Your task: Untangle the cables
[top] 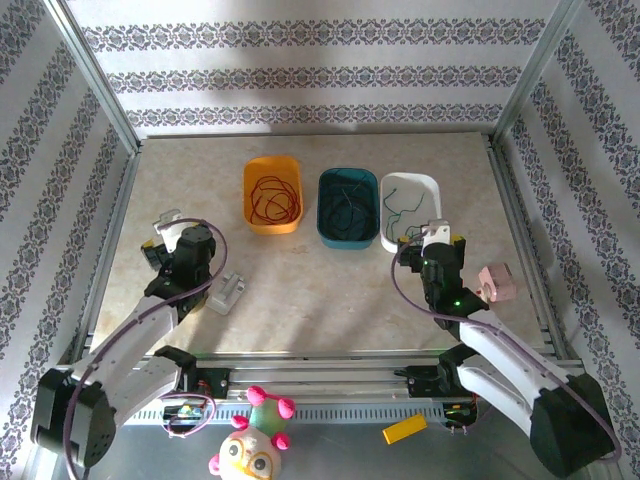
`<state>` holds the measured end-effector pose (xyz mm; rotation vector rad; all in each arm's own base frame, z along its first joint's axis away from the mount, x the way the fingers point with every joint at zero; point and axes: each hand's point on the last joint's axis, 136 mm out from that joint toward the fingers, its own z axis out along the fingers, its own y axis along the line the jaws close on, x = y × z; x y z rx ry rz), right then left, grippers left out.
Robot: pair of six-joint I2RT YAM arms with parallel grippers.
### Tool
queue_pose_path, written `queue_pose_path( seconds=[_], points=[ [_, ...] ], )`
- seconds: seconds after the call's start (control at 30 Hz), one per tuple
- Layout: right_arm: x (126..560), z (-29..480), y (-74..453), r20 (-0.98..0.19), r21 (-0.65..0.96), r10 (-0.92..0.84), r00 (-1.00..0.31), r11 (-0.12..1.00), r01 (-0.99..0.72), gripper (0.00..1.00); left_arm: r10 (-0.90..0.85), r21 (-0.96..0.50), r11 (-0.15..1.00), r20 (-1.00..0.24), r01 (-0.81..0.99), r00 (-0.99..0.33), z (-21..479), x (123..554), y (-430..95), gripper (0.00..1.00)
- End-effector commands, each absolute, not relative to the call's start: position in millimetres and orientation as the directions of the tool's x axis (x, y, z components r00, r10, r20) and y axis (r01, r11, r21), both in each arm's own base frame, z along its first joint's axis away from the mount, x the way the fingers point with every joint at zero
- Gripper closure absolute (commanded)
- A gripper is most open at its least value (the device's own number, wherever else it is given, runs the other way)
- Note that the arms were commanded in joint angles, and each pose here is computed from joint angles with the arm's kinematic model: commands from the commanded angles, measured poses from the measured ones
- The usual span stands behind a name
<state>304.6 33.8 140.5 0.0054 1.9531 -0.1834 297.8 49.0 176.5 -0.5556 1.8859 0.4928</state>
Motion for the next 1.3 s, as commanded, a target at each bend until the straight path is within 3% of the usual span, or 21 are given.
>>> queue_pose_path(
  seconds=[0.0,0.23,0.43,0.57,0.67,0.93,1.07,1.13,1.27],
  points=[
    [313.7,147.3,7.2,-0.96,-0.114,-0.049,-0.275,0.968,0.225,0.02,-0.152,0.16,0.766,-0.897,-0.623,-0.416,156.3,299.7,64.8,0.01],
    [326.5,136.6,-20.2,-0.969,-0.094,-0.017,-0.247,0.948,0.304,0.02,-0.094,0.205,0.773,-0.899,-0.601,-0.428,136.2,337.2,62.6,0.01],
    [340.7,139.4,-40.9,-0.985,0.028,0.082,-0.148,0.942,0.335,0.02,-0.05,0.227,0.819,-0.886,-0.527,-0.46,110.8,361.8,51.4,0.01],
    [364.5,128.5,-25.2,-0.987,-0.005,0.033,-0.155,0.971,0.239,0.02,-0.026,0.225,0.851,-0.884,-0.474,-0.466,107.5,379.8,43.6,0.01],
    [388.4,108.3,11.0,-0.972,-0.053,-0.044,-0.233,0.998,0.031,0.02,0.005,0.224,0.888,-0.879,-0.403,-0.477,104.3,395.0,31.9,0.01],
    [385.8,106.5,-4.6,-0.968,0.002,0.02,-0.249,0.997,0.075,0.02,-0.014,0.188,0.898,-0.891,-0.398,-0.453,106.1,392.9,39.6,0.01],
    [385.9,106.9,-4.4,-0.969,0.002,0.02,-0.247,0.997,0.073,0.02,0.056,0.158,0.923,-0.958,-0.351,-0.282,115.4,392.3,36.0,0.01],
    [385.7,106.7,-4.7,-0.969,0.003,0.022,-0.247,0.997,0.076,0.02,0.059,0.175,0.935,-0.935,-0.309,-0.35,107.0,392.7,28.2,0.01],
    [386.2,106.4,-9.5,-0.968,0.005,0.031,-0.248,0.994,0.105,0.02,0.022,0.124,0.955,-0.935,-0.271,-0.353,102.7,398.3,29.7,0.01]
  ],
)
